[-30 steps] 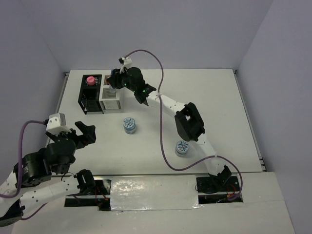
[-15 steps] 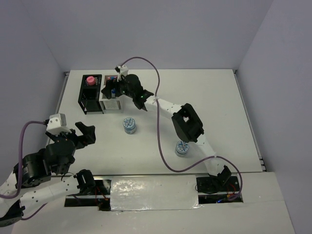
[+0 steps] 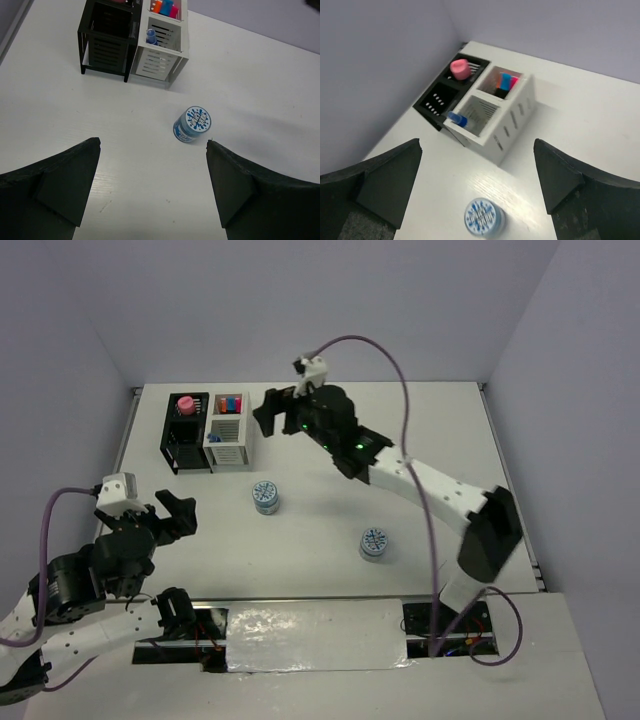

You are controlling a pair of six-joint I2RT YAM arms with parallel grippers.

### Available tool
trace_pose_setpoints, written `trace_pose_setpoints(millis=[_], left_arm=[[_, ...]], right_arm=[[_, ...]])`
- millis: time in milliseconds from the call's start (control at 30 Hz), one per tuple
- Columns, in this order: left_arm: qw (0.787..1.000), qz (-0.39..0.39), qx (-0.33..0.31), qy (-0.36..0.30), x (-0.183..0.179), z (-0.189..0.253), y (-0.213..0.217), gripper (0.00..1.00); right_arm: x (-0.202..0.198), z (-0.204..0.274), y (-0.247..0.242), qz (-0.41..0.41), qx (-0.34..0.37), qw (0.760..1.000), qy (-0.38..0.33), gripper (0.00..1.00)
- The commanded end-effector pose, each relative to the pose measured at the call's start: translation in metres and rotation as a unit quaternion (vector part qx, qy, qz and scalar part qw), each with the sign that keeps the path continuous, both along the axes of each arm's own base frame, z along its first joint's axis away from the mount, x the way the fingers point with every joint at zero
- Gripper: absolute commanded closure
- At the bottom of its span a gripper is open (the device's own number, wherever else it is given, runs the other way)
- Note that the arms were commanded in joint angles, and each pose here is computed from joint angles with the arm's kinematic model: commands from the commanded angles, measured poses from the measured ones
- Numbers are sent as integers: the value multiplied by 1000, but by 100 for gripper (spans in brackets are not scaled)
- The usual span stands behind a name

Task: Sort the stationery into containers
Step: Place the stationery in the storage box, then pick up the stationery from the center of the board.

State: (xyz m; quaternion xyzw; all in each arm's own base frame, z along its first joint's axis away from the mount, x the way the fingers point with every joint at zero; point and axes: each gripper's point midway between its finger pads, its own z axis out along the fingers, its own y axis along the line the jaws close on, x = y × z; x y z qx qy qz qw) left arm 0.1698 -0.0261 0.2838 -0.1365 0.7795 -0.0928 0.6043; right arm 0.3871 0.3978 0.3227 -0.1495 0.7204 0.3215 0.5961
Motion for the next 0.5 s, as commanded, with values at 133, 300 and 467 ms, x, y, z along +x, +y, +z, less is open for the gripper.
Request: trace_pose_setpoints(millis=[133,300,467], left_arm=[[994,-103,36,9,15,-3,-62,1],[944,-328,24,42,18,-19,-196,1],[882,-464,51,63,13,-70,-316,1]], right_arm=[[-81,-119,-158,-173,-111,963,174,0],[-138,-81,-254,-281,-11,944,169,0],[-188,-35,-337,-365,54,918,147,0]])
